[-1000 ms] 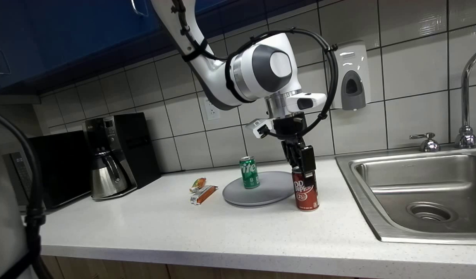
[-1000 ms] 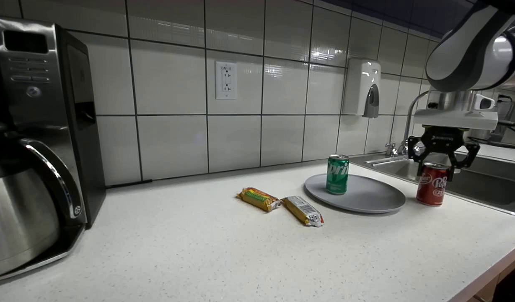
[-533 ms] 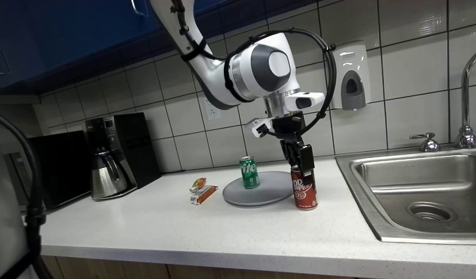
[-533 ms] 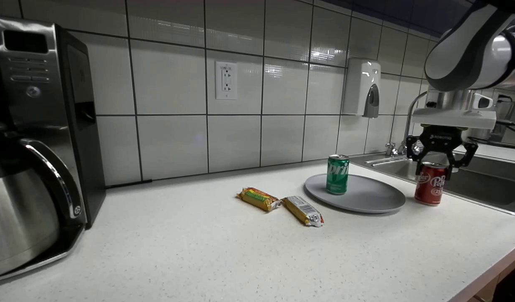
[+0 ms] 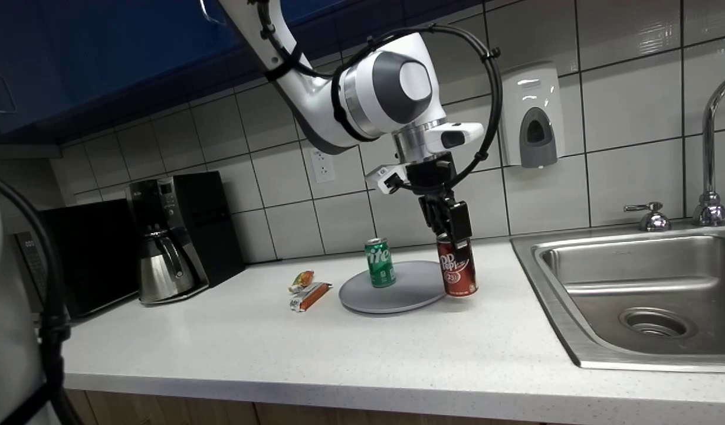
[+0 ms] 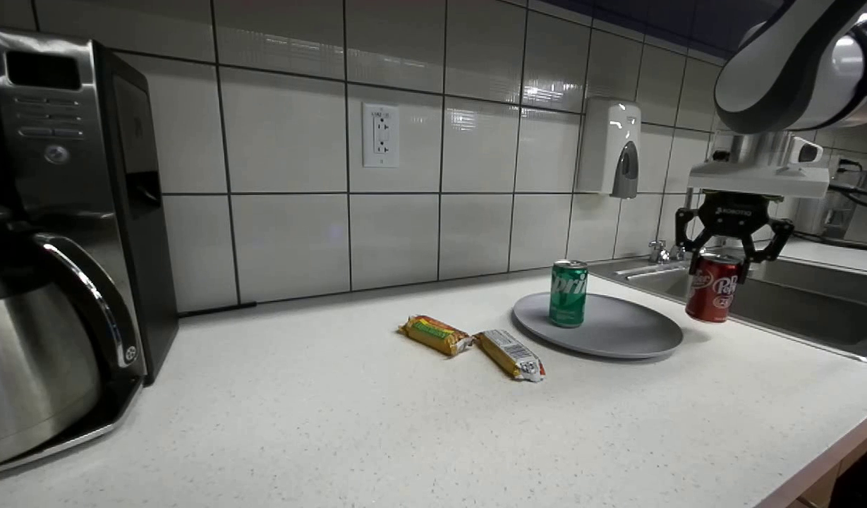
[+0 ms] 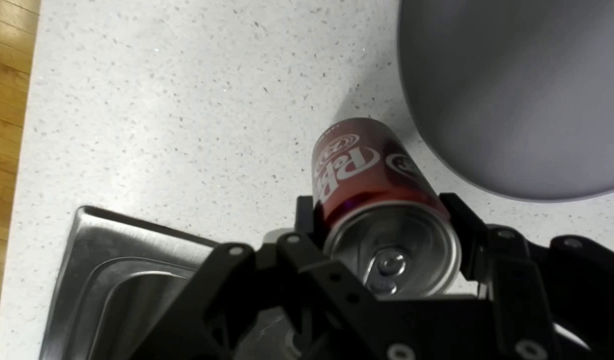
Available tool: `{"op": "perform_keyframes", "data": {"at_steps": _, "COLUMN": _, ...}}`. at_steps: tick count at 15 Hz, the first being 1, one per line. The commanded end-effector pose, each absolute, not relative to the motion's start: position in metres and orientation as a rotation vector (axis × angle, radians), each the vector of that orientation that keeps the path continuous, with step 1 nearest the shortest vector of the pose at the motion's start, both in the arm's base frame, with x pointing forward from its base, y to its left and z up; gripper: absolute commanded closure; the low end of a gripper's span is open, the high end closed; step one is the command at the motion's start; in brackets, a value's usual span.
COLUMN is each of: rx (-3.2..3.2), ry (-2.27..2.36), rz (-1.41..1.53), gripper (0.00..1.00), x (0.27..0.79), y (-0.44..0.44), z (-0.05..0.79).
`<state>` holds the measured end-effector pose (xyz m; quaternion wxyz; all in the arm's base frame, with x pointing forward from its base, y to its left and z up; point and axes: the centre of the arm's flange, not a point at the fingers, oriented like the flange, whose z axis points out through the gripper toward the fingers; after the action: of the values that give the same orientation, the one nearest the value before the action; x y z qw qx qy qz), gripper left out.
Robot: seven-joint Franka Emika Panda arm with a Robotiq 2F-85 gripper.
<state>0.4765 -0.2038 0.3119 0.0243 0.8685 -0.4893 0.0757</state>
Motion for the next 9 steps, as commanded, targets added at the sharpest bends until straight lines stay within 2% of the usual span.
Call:
{"op": "perform_keyframes", "data": {"at_steps": 1, "rx": 2.694, "ry": -1.472, "rz": 0.294, "gripper": 0.62, "x": 0.483, "y": -0.193, "z": 0.335}}
{"op": "perform_keyframes", "data": {"at_steps": 9, "rx": 2.744, "ry": -1.347, "rz": 0.336, "gripper": 0.62, "x": 0.517, "y": -0.167, "z": 0.35}}
